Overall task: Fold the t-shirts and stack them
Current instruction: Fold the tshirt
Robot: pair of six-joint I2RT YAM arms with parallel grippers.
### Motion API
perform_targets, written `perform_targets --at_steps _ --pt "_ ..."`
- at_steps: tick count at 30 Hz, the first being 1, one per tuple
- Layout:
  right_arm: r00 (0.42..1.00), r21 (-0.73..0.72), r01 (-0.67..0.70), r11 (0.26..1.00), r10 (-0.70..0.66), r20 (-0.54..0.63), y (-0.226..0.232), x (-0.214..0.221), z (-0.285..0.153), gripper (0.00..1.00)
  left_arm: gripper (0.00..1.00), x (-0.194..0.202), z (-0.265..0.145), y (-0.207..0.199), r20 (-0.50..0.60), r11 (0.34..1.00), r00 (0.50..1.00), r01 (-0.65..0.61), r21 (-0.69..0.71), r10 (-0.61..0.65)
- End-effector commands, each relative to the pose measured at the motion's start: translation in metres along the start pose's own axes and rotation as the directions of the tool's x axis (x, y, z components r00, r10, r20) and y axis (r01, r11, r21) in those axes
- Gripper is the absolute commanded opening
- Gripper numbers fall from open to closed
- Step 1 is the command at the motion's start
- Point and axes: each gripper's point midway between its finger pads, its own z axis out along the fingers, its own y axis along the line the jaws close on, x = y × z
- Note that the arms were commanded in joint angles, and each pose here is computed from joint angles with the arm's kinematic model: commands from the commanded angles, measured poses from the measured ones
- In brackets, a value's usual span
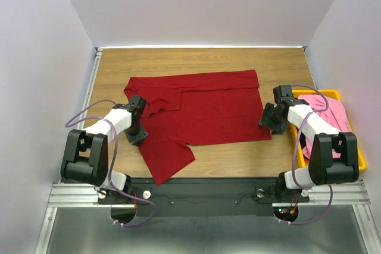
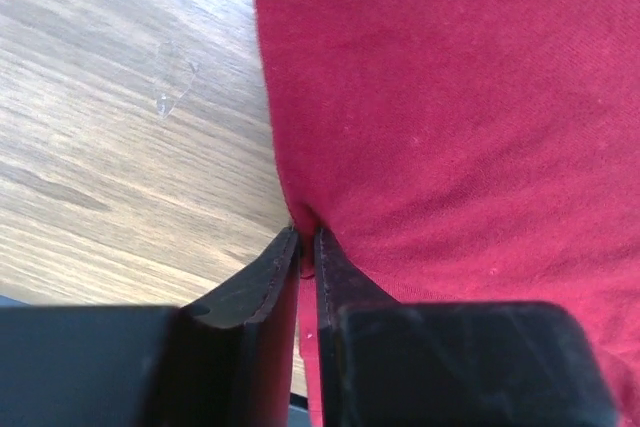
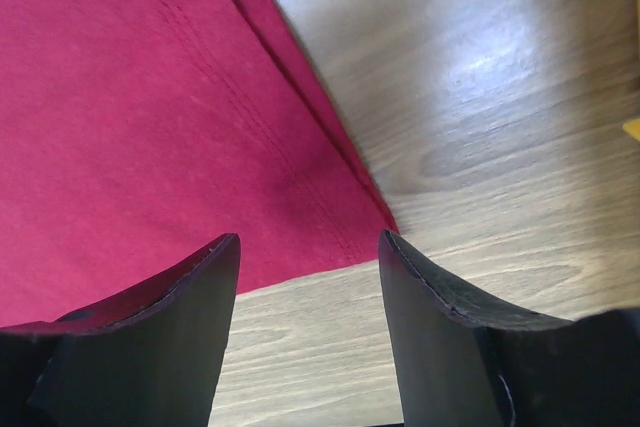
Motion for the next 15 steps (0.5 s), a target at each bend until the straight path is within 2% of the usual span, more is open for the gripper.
perform_targets --at_steps 1,2,8,15 --pt "0.999 -0.006 -0.028 1.000 0.028 0.040 0.001 -0.003 0.000 0.63 0.03 -0.002 0.000 0.004 0.001 0.999 0.999 -0.044 -0.033 0.044" --pt "0.999 0.000 -0.033 0.999 0.033 0.034 -0.001 -0.001 0.001 0.63 0.00 -0.002 -0.001 0.004 0.003 0.999 0.999 -0.044 -0.027 0.044" --pt "0.998 0.023 -0.063 0.998 0.062 0.022 -0.004 0.003 0.005 0.61 0.00 -0.002 -0.006 0.004 0.021 0.999 0.999 -0.048 -0.001 0.048" --pt "0.994 0.087 -0.097 0.991 0.091 0.069 -0.019 0.003 0.004 0.60 0.00 -0.003 -0.011 0.002 0.040 0.998 0.998 -0.059 0.028 0.058"
